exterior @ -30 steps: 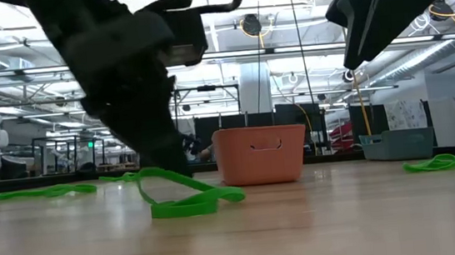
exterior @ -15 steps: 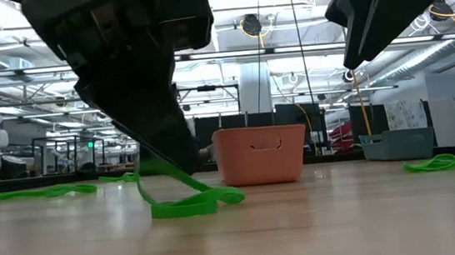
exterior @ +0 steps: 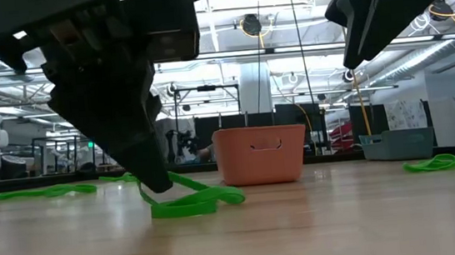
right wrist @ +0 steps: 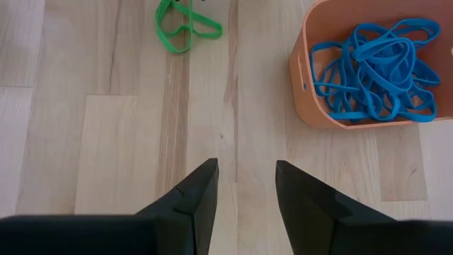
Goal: Sort rubber bands into baskets
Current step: Put the green rubber band into the blue bin
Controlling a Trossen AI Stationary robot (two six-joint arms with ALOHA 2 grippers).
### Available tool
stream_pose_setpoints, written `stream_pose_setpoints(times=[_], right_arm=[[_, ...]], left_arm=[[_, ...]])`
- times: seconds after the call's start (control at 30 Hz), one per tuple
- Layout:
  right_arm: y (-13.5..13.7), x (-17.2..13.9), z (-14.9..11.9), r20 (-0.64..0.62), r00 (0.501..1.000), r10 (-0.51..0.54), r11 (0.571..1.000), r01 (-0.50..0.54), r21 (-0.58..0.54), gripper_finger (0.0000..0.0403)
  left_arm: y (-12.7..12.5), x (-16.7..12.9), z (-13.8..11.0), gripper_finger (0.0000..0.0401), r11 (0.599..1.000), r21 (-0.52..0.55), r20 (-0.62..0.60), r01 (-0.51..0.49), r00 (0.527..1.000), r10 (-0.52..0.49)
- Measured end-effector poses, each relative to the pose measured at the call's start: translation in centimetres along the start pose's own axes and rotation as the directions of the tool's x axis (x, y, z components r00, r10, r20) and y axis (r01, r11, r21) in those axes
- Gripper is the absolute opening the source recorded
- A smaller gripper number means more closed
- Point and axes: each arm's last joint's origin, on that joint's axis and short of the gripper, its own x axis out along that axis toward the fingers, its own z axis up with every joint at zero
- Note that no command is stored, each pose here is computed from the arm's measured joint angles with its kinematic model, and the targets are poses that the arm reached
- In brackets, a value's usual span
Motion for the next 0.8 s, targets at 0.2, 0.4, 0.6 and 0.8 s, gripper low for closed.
stream_pose_setpoints(times=[0.2,0.4,0.6,0.8], right_arm=[[0.0,0.0,0.0,0.000,1.000,0.000,1.000,0.000,0.000,0.0135],[0.0,0.0,0.0,0.000,1.000,0.000,1.000,0.000,0.000,0.0135],[0.0,0.0,0.0,0.001,1.000,0.000,1.000,0.000,-0.001,0.0135],[0.0,0.0,0.1,0.013,1.000,0.000,1.000,0.000,-0.003,0.0135]], left_arm=[[0.1,0.0,-0.2,0.0101,1.000,-0.010,-0.016,-0.014,1.000,0.013],[0.1,0.0,-0.2,0.0030,1.000,-0.004,-0.014,-0.016,1.000,0.016],[0.1,-0.1,-0.2,0.0008,0.999,0.028,0.005,-0.041,0.999,0.041],[-0.4,-1.1,0.0,0.0004,0.993,0.082,0.066,-0.080,0.995,0.075]])
